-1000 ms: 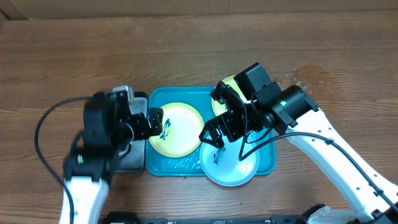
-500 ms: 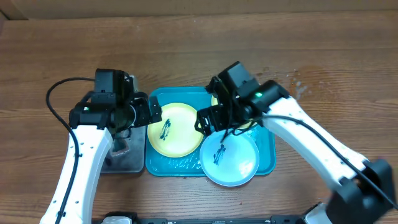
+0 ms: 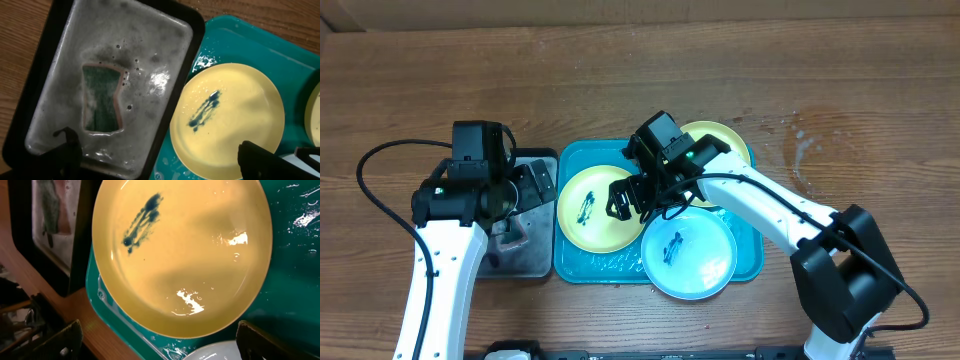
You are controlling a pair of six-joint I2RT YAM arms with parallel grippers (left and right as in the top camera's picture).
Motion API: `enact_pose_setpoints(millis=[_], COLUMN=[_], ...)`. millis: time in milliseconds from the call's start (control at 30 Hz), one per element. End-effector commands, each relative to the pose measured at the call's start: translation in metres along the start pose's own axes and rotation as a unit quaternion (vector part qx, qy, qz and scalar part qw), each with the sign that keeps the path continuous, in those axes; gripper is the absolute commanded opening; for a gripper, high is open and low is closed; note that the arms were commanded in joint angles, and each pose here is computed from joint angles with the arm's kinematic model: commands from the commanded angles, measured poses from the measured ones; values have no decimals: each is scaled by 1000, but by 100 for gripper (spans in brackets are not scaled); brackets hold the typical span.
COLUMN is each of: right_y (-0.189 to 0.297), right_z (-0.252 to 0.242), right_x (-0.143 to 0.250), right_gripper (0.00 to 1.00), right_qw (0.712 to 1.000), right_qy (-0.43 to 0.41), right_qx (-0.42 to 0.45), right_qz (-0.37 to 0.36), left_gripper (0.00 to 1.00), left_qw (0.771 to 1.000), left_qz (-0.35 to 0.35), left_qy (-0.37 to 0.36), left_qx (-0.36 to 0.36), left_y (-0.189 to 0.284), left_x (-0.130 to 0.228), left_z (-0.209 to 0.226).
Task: Clean dirty plates on tray and stack at the side
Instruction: 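Grip the left yellow plate's rim with the right gripper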
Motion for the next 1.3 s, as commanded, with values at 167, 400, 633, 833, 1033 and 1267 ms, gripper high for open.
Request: enact_pose_setpoints(millis=[167, 400, 633, 833, 1033, 1267], right_y=[-27, -36, -39, -45, -47, -48], right_z=[-21, -22, -27, -34, -40, -41], right_x=[-11, -20, -14, -4, 1, 1], right_gripper=[96, 67, 48, 37, 19, 4], right_qw=[997, 997, 996, 995, 993, 991], right_qy=[-54, -61, -68, -75, -92, -105], right_qx=[50, 42, 53, 59, 75, 80], right_qz=[-7, -25, -10, 4, 8, 3], left_gripper=[100, 100, 100, 100, 100, 100], left_qw=[1000, 1000, 1000, 1000, 1000, 1000], left_qz=[-12, -4, -4, -4, -4, -1], left_qy=[7, 7, 6, 6, 6, 7], left_qx=[-13, -25, -25, -25, -25, -10], left_y=[7, 6, 6, 6, 6, 6], left_x=[-3, 0, 0, 0, 0, 0], left_z=[3, 6, 6, 6, 6, 3])
Point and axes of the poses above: each gripper's point midway between its finger pads, its own y axis back along the fingers, its own z axis along the line the jaws close on, x = y × z, the point moved 8 cm from there along y, back along the fingers, and after that the axes turned 1 degree about y, right-handed, at the moved point
